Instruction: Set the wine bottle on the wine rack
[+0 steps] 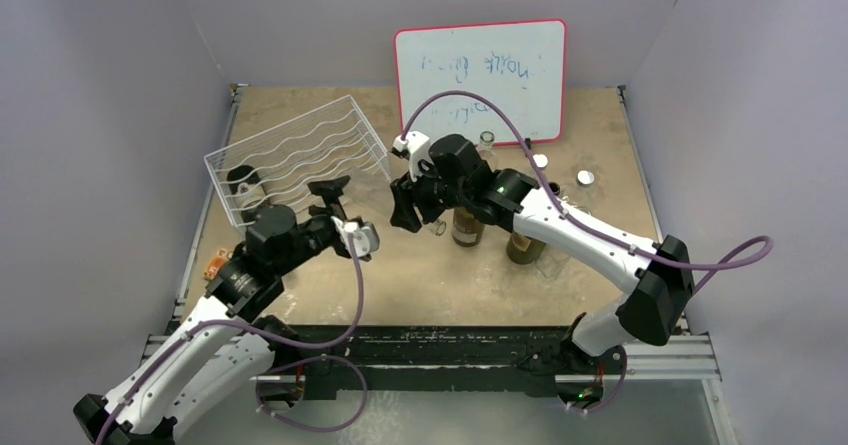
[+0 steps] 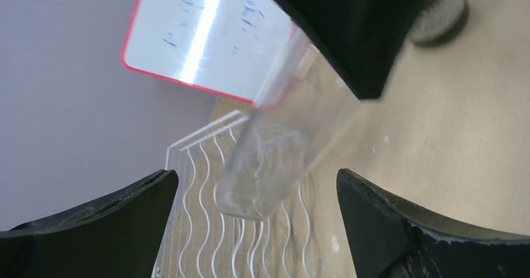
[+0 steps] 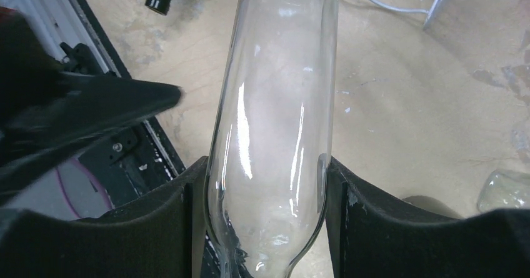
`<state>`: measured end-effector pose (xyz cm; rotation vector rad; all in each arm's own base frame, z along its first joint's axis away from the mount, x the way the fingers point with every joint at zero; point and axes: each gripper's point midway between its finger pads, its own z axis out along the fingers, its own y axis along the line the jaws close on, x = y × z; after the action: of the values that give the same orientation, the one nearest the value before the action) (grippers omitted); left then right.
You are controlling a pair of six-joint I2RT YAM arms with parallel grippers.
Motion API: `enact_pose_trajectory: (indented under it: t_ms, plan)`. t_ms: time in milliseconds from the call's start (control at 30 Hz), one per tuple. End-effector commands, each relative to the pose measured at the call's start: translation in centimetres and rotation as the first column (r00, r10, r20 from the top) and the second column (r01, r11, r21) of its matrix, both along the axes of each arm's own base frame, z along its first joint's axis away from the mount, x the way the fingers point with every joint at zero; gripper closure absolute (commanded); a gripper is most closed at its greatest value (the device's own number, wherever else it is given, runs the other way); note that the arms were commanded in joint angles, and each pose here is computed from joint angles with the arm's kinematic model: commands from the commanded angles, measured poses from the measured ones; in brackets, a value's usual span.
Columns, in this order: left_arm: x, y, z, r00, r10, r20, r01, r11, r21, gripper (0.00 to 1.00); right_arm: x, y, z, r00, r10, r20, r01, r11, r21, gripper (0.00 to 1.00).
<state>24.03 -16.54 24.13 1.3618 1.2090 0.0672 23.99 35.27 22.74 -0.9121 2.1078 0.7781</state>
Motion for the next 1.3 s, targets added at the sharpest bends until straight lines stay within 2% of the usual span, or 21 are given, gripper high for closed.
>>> enact_pose_trajectory:
  t_ms: [0, 133, 167, 233, 267, 333, 467, 600, 800, 1033, 1267]
  plan:
    - [-1.3, -0.8, 10.6, 1.000, 0.016, 0.012, -0.009, 0.908, -0.418, 0.00, 1.2, 1.0, 3.1, 0.995, -0.038, 0.087, 0.027, 0.991, 0.133, 1.00]
    - [-1.6, 0.3, 15.2, 0.997, 0.069, -0.034, -0.076, 0.820, -0.568, 0.00, 1.9, 1.5, 2.3, 0.993, -0.054, 0.101, 0.039, 0.988, 0.149, 1.00]
    - [-1.3, 0.9, 15.9, 0.992, 0.105, -0.073, -0.128, 0.778, -0.615, 0.00, 2.3, 1.6, 2.0, 0.992, -0.066, 0.109, 0.050, 0.988, 0.147, 1.00]
    - [-0.4, 2.8, 18.1, 0.965, 0.201, -0.166, -0.258, 0.645, -0.719, 0.00, 2.3, 2.0, 1.2, 0.994, -0.049, 0.101, 0.035, 0.990, 0.139, 1.00]
    - [-0.1, 3.5, 18.4, 0.948, 0.234, -0.217, -0.317, 0.606, -0.730, 0.00, 2.4, 2.2, 0.7, 0.994, -0.048, 0.097, 0.034, 0.990, 0.138, 1.00]
    - [0.1, 4.2, 19.4, 0.929, 0.267, -0.256, -0.367, 0.578, -0.729, 0.00, 2.6, 2.8, -0.1, 0.995, -0.043, 0.087, 0.031, 0.990, 0.138, 1.00]
    - [0.3, 4.2, 21.3, 0.927, 0.257, -0.274, -0.372, 0.526, -0.765, 0.00, 2.6, 4.2, -1.4, 0.996, -0.030, 0.078, 0.020, 0.992, 0.127, 1.00]
    - [0.9, 5.2, 22.4, 0.899, 0.291, -0.328, -0.427, 0.416, -0.803, 0.00, 2.3, 5.5, -3.3, 0.998, -0.026, 0.065, 0.022, 0.998, 0.062, 1.00]
    - [1.4, 5.5, 22.3, 0.870, 0.311, -0.383, -0.482, 0.374, -0.793, 0.00, 0.8, 7.9, -4.9, 0.999, -0.001, 0.050, -0.001, 0.999, 0.039, 1.00]
    - [1.9, 5.5, 21.7, 0.849, 0.330, -0.414, -0.520, 0.376, -0.767, 0.00, 0.6, 10.9, -4.4, 0.998, -0.016, 0.066, 0.008, 0.993, 0.118, 1.00]
    - [1.5, 5.3, 22.1, 0.861, 0.301, -0.411, -0.503, 0.375, -0.778, 0.00, 1.6, 12.4, -3.6, 0.994, -0.031, 0.102, 0.016, 0.989, 0.147, 1.00]
